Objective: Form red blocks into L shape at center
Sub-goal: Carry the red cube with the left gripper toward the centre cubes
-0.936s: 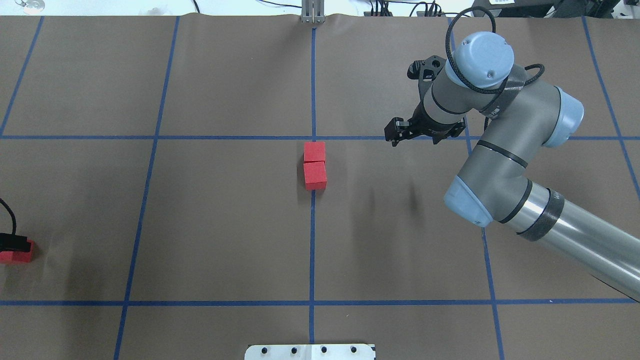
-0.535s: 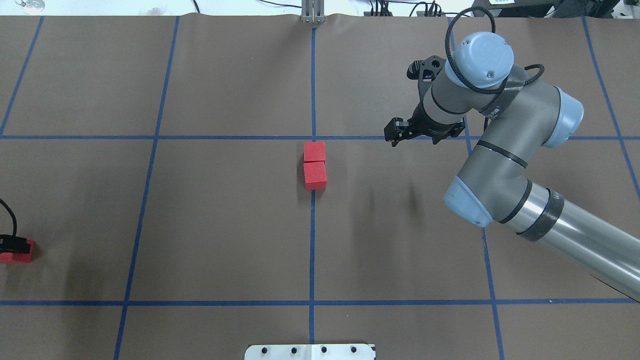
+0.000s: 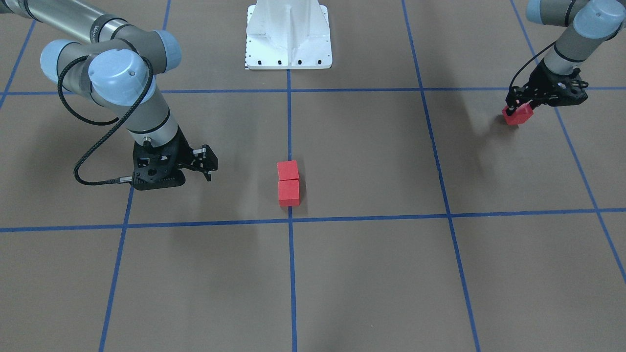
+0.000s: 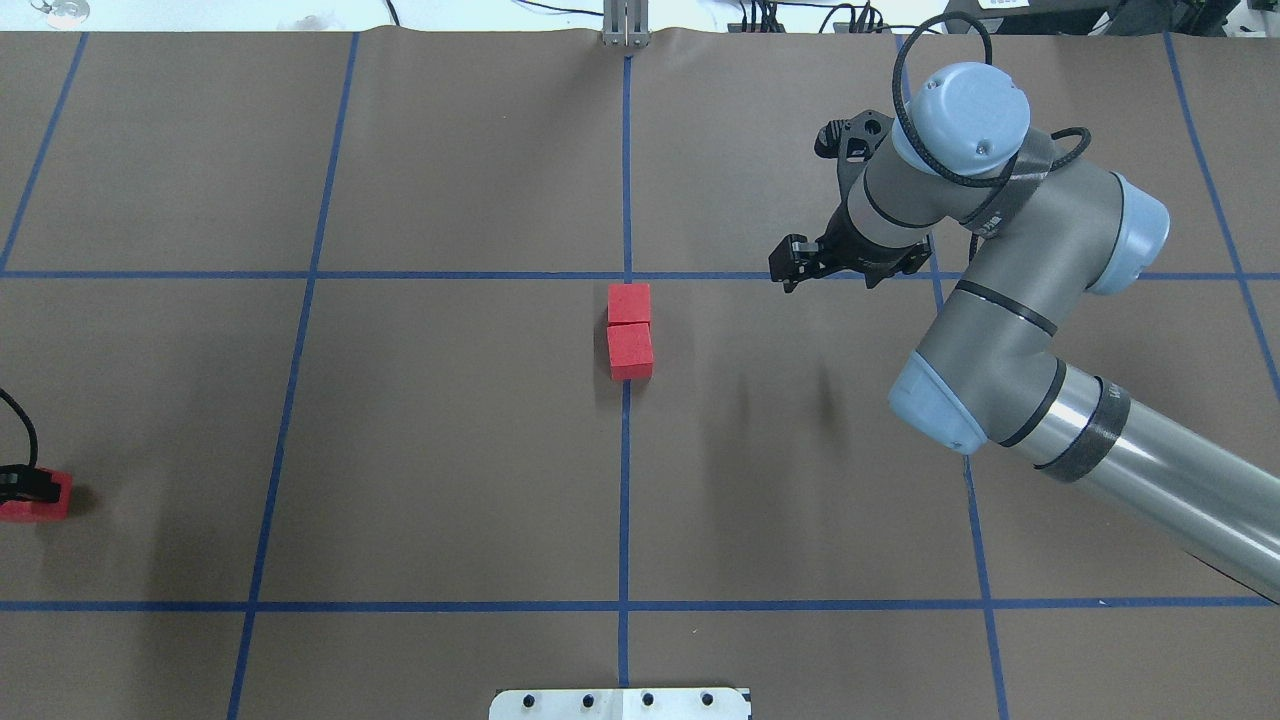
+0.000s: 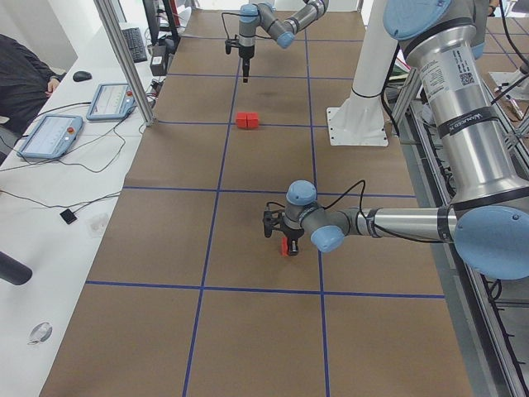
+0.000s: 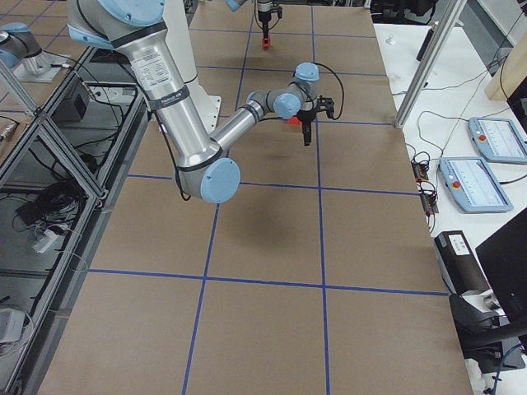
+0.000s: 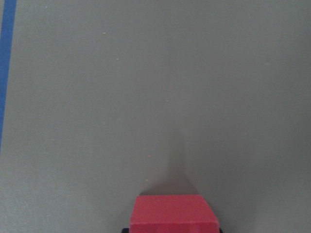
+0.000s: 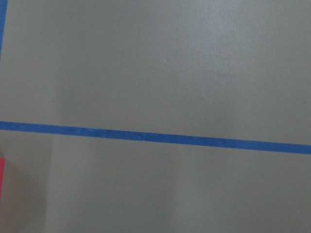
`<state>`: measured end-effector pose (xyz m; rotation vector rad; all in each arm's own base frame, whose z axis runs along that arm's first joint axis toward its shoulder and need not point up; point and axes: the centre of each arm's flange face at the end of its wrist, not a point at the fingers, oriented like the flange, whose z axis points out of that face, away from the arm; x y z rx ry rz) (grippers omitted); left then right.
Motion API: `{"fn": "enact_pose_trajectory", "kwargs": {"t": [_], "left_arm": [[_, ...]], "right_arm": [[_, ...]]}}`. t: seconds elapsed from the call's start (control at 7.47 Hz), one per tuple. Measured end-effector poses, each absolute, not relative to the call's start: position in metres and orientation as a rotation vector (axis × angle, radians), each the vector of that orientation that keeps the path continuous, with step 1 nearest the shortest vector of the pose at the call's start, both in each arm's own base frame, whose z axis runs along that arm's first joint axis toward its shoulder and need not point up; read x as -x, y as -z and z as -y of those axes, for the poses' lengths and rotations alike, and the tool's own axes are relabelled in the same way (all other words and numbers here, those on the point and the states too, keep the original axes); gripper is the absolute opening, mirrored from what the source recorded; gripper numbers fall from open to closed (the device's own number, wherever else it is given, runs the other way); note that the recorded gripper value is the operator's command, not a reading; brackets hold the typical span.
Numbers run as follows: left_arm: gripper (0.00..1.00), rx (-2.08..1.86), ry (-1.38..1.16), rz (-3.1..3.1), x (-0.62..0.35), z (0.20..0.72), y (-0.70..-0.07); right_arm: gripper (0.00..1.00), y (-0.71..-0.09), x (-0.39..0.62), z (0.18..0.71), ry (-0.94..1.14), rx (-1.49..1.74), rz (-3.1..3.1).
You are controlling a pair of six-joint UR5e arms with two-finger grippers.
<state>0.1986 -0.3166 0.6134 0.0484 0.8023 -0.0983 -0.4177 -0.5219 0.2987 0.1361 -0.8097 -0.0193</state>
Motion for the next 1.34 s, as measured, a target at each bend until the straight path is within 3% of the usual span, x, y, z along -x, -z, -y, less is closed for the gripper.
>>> {"fn": "enact_pose_trajectory", "kwargs": {"t": [0.4, 0.8, 1.34], "left_arm": [[0.0, 0.008, 0.163, -0.77, -0.234, 0.356, -0.502], [0.0, 0.13, 0.513, -0.82, -0.304, 0.425, -0.387], [0.0, 0.285, 0.998, -0.779, -0.418, 0.518, -0.308]], "right_arm": [[0.99, -0.297, 0.413, 0.519, 0.021, -0.133, 0.82], [0.99, -0.304, 0.406, 0.522, 0.011, -0.13, 0.814], [0.99, -0.333, 0.374, 0.538, 0.064, -0.164, 0.77]]}}
